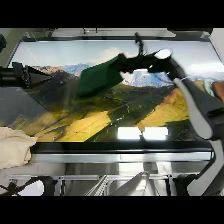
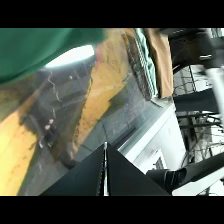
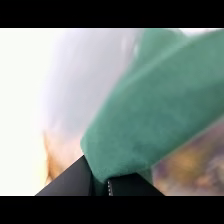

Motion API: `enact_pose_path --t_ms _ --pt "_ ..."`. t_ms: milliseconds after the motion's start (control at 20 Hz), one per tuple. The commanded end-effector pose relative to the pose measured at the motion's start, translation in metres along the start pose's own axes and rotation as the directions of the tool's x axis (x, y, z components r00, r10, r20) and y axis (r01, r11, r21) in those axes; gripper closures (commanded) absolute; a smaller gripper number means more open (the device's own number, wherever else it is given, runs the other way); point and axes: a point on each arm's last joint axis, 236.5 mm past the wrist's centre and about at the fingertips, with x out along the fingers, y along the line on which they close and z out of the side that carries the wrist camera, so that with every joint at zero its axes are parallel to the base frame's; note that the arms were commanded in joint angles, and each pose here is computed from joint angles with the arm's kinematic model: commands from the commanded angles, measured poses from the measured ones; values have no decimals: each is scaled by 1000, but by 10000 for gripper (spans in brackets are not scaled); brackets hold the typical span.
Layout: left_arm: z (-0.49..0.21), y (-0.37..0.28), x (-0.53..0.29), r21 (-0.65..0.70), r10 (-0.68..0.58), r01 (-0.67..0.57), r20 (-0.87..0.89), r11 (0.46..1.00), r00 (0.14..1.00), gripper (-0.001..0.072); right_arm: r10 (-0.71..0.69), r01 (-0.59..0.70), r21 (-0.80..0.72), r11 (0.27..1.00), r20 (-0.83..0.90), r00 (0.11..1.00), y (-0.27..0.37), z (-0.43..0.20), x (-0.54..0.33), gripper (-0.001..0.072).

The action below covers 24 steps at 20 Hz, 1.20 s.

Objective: Fold the shirts.

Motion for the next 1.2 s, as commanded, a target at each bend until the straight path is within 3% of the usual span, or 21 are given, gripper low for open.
enact_pose_path --t_ms 0,350,600,750,850,950,1050,1150 --pt "-1 0 0 -3 -2 2 -3 1000 1000 698 -178 197 -44 979 273 945 4 89 -126 700" --pt "-1 0 0 -2 0 0 -4 1000 1000 698 -422 376 196 906 497 759 -90 136 -371 699" --pt "-1 0 0 -2 1 -1 -2 1000 1000 698 -565 452 349 821 607 559 -177 135 -503 699" --pt "2 2 0 -2 7 -7 10 1000 1000 699 -406 306 277 911 732 547 -175 158 -549 699" --pt "6 3 0 -3 14 -14 24 1000 1000 699 -202 233 99 967 855 477 -129 182 -588 698" --pt "8 4 0 -2 19 -19 34 1000 999 699 -80 246 -17 969 921 381 -97 189 -627 696" --pt "11 6 0 -3 27 -27 46 1000 999 699 -108 313 -24 949 911 399 -101 174 -640 693" --pt "10 6 0 -3 26 -26 44 1000 999 699 -270 308 126 943 831 487 -144 143 -631 697"
